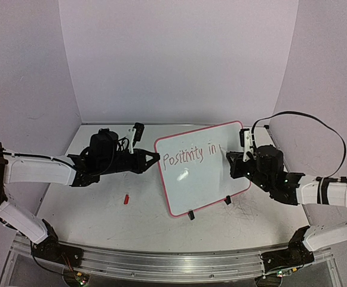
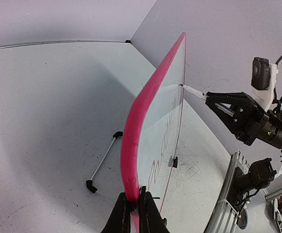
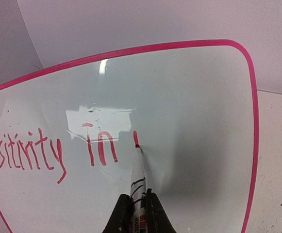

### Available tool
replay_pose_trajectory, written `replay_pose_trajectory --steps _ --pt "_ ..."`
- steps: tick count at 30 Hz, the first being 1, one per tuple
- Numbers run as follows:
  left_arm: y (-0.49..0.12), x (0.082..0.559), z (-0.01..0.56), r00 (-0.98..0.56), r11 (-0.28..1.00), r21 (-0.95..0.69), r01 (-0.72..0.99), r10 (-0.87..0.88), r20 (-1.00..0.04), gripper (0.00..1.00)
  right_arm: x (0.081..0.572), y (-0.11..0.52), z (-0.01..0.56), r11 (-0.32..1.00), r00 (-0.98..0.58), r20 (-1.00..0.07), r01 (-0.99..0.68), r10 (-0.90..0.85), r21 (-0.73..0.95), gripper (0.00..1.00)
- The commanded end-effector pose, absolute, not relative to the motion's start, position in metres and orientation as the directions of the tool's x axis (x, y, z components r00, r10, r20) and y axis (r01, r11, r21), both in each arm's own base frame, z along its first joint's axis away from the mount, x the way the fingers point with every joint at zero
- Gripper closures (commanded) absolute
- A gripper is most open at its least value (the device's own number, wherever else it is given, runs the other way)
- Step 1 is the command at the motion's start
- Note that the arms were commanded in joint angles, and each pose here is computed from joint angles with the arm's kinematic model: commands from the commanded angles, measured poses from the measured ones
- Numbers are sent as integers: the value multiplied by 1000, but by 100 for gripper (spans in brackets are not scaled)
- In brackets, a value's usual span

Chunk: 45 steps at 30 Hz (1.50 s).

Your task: Write a sentence on the whiteboard

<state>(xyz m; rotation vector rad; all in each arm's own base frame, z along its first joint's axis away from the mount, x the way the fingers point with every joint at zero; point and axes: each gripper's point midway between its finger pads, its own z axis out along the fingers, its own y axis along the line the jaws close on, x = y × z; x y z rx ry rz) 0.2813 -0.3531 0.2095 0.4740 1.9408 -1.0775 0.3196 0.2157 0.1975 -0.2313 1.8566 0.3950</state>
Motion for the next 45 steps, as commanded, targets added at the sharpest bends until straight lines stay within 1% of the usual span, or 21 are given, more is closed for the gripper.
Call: replay_pose_trajectory --steps 1,8,21,32,45 --pt "-352 291 228 -517 579 -463 671 -81 -852 100 313 211 189 922 -345 -938 -348 45 172 100" --pt "-353 291 229 -518 577 -463 672 -81 -852 100 312 209 188 922 -347 -936 -342 55 181 100" --pt "-351 290 229 -517 579 -464 670 -84 -852 100 329 209 209 941 -289 -953 -291 87 174 100" --pt "-349 289 228 -516 580 -462 670 -83 -853 100 338 214 222 944 -260 -962 -290 82 158 100" --pt "-349 290 227 -516 584 -460 669 -82 -853 100 332 214 215 940 -283 -956 -302 73 161 100"
